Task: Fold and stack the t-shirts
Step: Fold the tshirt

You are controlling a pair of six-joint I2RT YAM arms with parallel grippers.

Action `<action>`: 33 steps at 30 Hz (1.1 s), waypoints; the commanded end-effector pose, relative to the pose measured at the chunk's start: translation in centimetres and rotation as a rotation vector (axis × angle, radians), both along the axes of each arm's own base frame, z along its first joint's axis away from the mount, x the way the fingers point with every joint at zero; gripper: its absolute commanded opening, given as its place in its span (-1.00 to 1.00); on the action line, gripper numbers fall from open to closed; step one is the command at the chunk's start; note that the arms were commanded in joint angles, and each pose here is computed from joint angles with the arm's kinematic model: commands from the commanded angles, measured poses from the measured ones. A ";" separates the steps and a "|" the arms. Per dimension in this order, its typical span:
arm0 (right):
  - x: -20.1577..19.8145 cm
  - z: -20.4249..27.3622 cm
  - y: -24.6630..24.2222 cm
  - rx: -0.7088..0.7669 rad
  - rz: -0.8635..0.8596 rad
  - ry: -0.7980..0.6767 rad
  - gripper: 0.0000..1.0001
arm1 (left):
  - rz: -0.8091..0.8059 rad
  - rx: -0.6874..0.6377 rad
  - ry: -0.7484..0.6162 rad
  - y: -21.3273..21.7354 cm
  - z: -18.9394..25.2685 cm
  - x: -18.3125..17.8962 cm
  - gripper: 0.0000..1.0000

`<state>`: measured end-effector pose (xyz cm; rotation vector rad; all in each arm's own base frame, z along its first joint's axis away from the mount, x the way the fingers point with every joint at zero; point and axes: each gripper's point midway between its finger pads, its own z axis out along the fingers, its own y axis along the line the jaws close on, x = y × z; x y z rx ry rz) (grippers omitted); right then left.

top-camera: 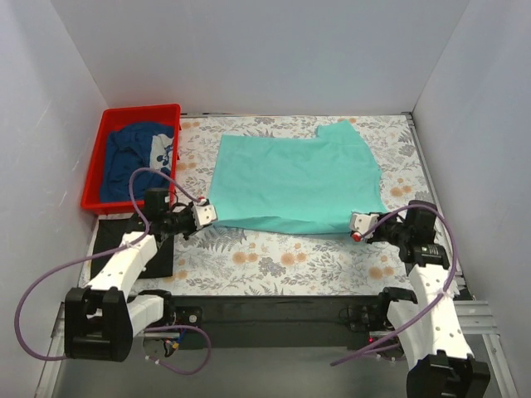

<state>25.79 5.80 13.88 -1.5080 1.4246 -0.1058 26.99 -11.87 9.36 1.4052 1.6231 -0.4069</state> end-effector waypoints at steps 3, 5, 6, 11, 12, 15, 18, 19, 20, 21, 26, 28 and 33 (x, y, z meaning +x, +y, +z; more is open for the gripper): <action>-4.2 -4.7 -0.7 -0.107 0.027 0.113 -0.97 | -0.104 0.045 0.040 -0.1 -2.0 -4.3 -0.73; -4.5 -4.8 -0.7 -0.110 0.023 0.123 -0.97 | -0.108 0.054 0.064 0.0 -2.4 -4.8 -0.74; -4.4 -4.8 -0.8 -0.109 0.017 0.129 -0.97 | -0.106 0.059 0.063 0.1 -2.3 -4.5 -0.77; -2.9 -3.8 -1.2 -0.069 -0.040 0.202 -0.97 | -0.024 0.029 0.114 0.1 -0.9 -1.4 -0.90; -2.5 -3.4 -1.3 -0.062 -0.048 0.215 -0.97 | -0.020 0.023 0.153 0.0 -1.5 -0.9 -0.90; -0.4 -2.0 -1.4 -0.040 -0.066 0.250 -0.97 | -0.009 0.010 0.173 -0.2 -1.1 0.8 -0.92; 1.8 -0.8 -1.4 -0.010 -0.078 0.279 -0.97 | 0.010 0.024 0.184 -0.1 -1.5 2.2 -0.96; 2.2 -0.4 -1.4 -0.004 -0.080 0.281 -0.97 | 0.019 0.029 0.181 0.0 -1.5 2.6 -0.98; 2.8 0.3 -1.4 -0.002 -0.081 0.271 -0.97 | 0.028 0.032 0.171 0.1 -1.4 3.3 -0.99; 3.2 0.0 -1.4 0.000 -0.073 0.284 -0.97 | 0.047 0.036 0.182 0.3 -1.5 3.7 -0.99; 4.0 -1.4 -1.6 -0.029 -0.057 0.303 -0.97 | 0.105 0.001 0.230 0.0 -1.3 6.0 -1.00; 4.9 -1.6 -1.8 -0.022 -0.074 0.300 -0.97 | 0.129 -0.005 0.230 0.1 -1.2 6.7 -1.00; 6.4 -1.3 -1.8 0.013 -0.102 0.264 -0.97 | 0.145 0.004 0.208 0.3 -1.5 7.5 -1.00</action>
